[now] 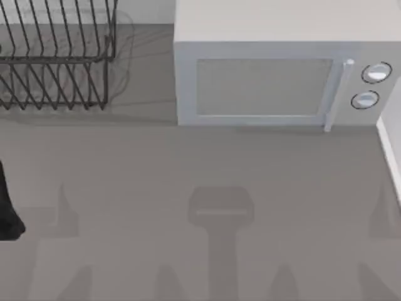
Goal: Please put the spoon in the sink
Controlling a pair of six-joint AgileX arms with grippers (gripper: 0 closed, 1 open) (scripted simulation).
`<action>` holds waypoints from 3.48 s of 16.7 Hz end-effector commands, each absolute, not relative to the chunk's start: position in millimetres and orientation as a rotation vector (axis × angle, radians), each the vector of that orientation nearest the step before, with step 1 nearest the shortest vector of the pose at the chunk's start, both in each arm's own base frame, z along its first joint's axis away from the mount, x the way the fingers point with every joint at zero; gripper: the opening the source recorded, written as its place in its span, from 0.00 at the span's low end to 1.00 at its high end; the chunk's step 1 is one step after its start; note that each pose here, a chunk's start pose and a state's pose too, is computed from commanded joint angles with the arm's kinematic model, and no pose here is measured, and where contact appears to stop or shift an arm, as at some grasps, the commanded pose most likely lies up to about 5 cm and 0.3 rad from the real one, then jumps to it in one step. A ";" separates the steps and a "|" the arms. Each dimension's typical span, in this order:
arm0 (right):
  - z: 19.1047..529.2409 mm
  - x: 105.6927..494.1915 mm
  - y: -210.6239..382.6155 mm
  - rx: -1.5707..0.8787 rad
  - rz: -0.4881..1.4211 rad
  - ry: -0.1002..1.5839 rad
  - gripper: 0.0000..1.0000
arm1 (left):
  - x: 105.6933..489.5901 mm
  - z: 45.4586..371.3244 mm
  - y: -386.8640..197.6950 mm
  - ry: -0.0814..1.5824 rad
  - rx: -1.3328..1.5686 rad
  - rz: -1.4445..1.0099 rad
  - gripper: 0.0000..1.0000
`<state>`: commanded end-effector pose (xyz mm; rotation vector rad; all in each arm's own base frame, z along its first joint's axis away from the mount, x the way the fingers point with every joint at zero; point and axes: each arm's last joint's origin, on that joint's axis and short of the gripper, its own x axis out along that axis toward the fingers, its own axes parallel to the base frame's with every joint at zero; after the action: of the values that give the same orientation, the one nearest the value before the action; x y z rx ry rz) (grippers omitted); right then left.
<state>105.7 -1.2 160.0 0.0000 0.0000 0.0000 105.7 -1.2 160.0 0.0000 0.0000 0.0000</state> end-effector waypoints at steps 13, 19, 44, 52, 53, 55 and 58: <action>200.6 142.2 -32.6 -0.094 -0.138 0.729 1.00 | 105.7 160.0 -1.2 0.000 0.000 0.000 1.00; 200.8 187.1 -75.1 -0.019 -0.117 1.275 1.00 | 105.7 160.0 -1.2 0.000 0.000 0.000 1.00; 96.7 219.6 -112.4 0.070 -0.062 1.537 1.00 | 105.7 160.0 -1.2 0.000 0.000 0.000 1.00; 95.8 219.4 -112.3 0.071 -0.062 1.537 0.70 | 105.7 160.0 -1.2 0.000 0.000 0.000 1.00; 95.8 219.4 -112.3 0.071 -0.062 1.537 0.62 | 105.7 160.0 -1.2 0.000 0.000 0.000 1.00; 95.8 219.4 -112.3 0.071 -0.062 1.537 0.47 | 105.7 160.0 -1.2 0.000 0.000 0.000 1.00; 95.8 219.4 -112.3 0.071 -0.062 1.537 0.25 | 105.7 160.0 -1.2 0.000 0.000 0.000 1.00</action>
<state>219.4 -112.3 95.8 0.0706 1.5369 -0.0619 105.7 -1.2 160.0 0.0000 0.0000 0.0000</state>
